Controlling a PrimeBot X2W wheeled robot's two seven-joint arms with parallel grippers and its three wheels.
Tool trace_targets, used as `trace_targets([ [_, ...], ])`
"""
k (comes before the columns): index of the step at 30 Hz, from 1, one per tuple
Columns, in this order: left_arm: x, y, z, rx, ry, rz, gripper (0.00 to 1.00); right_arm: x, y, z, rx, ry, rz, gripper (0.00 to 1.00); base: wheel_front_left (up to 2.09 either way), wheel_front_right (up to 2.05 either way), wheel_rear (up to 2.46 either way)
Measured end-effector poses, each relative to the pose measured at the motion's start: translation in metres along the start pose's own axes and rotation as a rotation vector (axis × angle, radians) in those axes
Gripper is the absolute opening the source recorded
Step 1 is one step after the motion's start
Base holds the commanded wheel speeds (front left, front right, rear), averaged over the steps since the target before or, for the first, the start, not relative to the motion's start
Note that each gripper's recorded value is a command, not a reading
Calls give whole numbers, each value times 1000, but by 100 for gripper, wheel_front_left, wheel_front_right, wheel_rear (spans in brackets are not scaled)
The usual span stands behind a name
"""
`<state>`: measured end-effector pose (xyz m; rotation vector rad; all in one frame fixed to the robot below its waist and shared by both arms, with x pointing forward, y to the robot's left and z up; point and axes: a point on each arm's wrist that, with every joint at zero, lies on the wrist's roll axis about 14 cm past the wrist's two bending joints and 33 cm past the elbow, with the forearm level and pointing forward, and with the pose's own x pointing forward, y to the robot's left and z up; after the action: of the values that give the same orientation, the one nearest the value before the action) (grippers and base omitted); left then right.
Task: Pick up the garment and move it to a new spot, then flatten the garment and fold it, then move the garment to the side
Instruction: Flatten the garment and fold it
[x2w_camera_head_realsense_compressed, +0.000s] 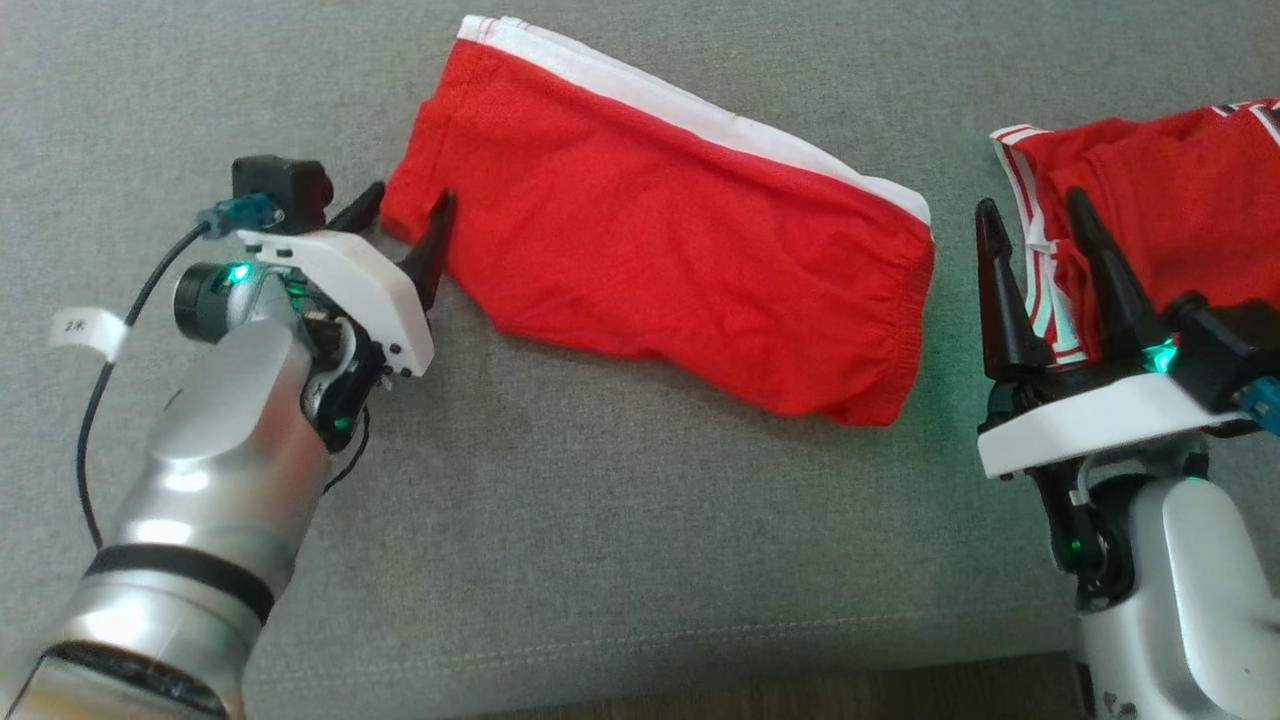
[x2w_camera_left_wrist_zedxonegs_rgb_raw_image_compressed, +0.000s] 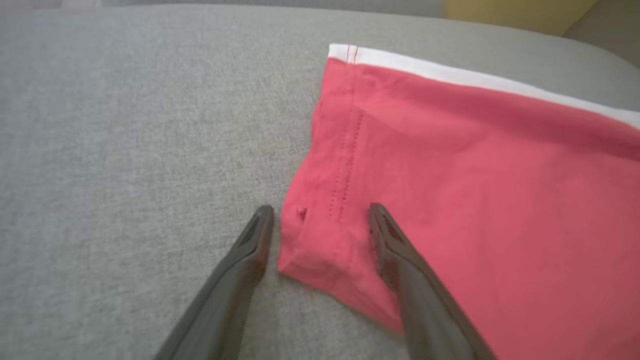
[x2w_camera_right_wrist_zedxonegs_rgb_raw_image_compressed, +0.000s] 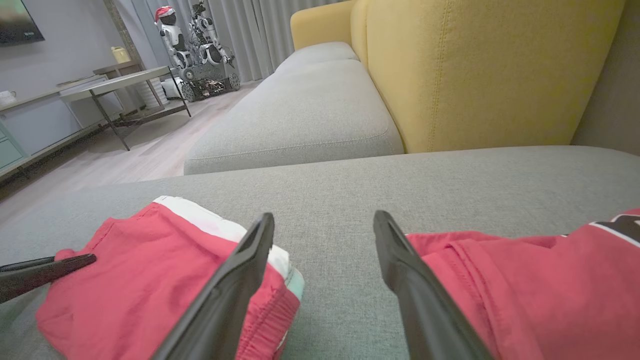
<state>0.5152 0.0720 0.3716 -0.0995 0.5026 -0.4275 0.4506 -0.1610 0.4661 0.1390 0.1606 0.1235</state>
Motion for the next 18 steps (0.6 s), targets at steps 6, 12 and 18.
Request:
trace_targets([
  [6, 8, -6, -3, 15, 72, -18, 47, -1, -3, 0, 12, -2, -8, 100, 0, 0, 0],
  [12, 8, -17, -7, 1, 90, -53, 0, 0, -3, 1, 24, -7, -7, 100, 0, 0, 0],
  [18, -2, -10, -2, -38, 24, -25, 0, -2, -2, 9, 22, -25, -6, 100, 0, 0, 0],
])
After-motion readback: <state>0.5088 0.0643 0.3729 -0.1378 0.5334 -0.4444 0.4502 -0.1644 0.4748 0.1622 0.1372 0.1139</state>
